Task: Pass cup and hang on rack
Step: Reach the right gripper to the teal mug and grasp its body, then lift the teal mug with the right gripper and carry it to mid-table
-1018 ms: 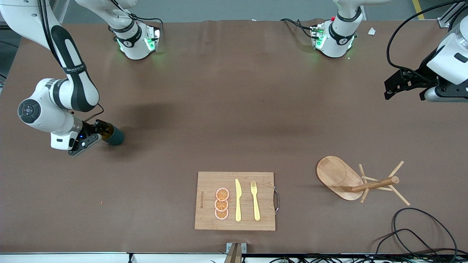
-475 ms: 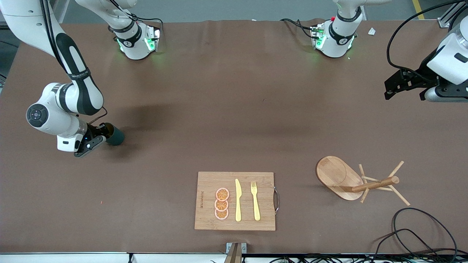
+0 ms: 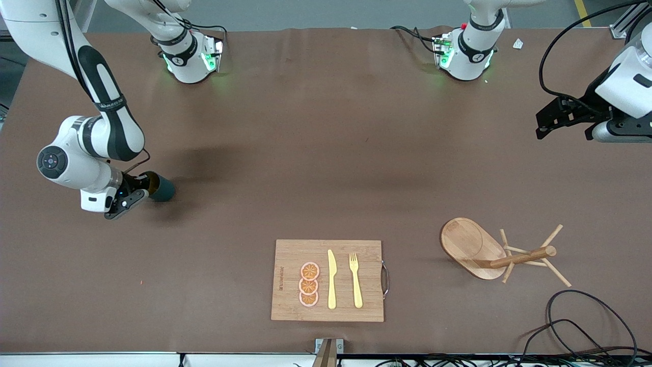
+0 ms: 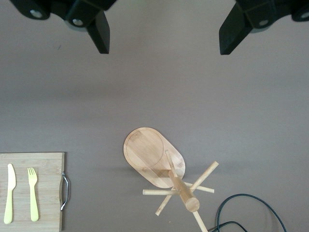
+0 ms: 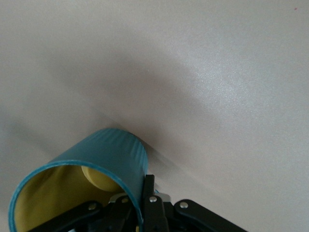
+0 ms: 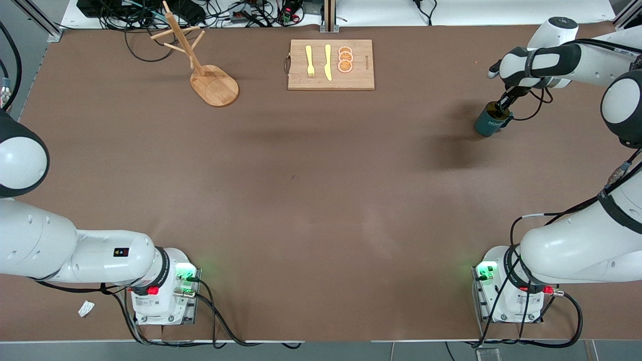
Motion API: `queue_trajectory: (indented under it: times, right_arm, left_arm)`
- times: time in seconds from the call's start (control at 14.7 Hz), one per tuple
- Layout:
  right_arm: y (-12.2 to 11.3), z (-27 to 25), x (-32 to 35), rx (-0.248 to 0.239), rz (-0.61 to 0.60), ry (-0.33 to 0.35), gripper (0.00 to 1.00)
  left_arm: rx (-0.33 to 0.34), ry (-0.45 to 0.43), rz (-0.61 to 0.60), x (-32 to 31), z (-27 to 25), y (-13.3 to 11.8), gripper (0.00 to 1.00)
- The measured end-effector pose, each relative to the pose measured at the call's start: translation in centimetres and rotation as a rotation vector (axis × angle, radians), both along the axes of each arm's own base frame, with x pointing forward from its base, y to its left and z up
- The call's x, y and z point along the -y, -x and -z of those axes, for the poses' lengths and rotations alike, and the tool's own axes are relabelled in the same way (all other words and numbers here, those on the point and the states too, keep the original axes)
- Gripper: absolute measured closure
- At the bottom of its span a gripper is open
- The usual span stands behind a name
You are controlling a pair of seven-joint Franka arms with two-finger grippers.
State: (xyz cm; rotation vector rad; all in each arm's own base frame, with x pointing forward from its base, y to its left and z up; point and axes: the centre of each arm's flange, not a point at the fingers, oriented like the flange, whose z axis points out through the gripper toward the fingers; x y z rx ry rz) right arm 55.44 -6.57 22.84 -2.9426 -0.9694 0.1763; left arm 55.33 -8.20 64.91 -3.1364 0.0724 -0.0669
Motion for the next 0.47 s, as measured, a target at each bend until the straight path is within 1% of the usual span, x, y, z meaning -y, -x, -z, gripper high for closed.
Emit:
queue_trajectory:
  times: [0.2,0.34,0.47]
  right_arm:
    - [-0.7,-1.3,-1.5,-0.007,0.075,0.006,0.96]
    - [-0.9,-2.2,-3.6,-0.011,0.142,0.014,0.96]
    - [-1.0,-3.2,-6.6,-0.026,0.230,0.021,0.96]
  left_arm:
    - [0.000,0.000,0.000,0.0,0.0,0.0,0.00]
    - [0.000,0.000,0.000,0.0,0.0,0.0,0.00]
    - [0.000,0.000,0.000,0.0,0.0,0.0,0.00]
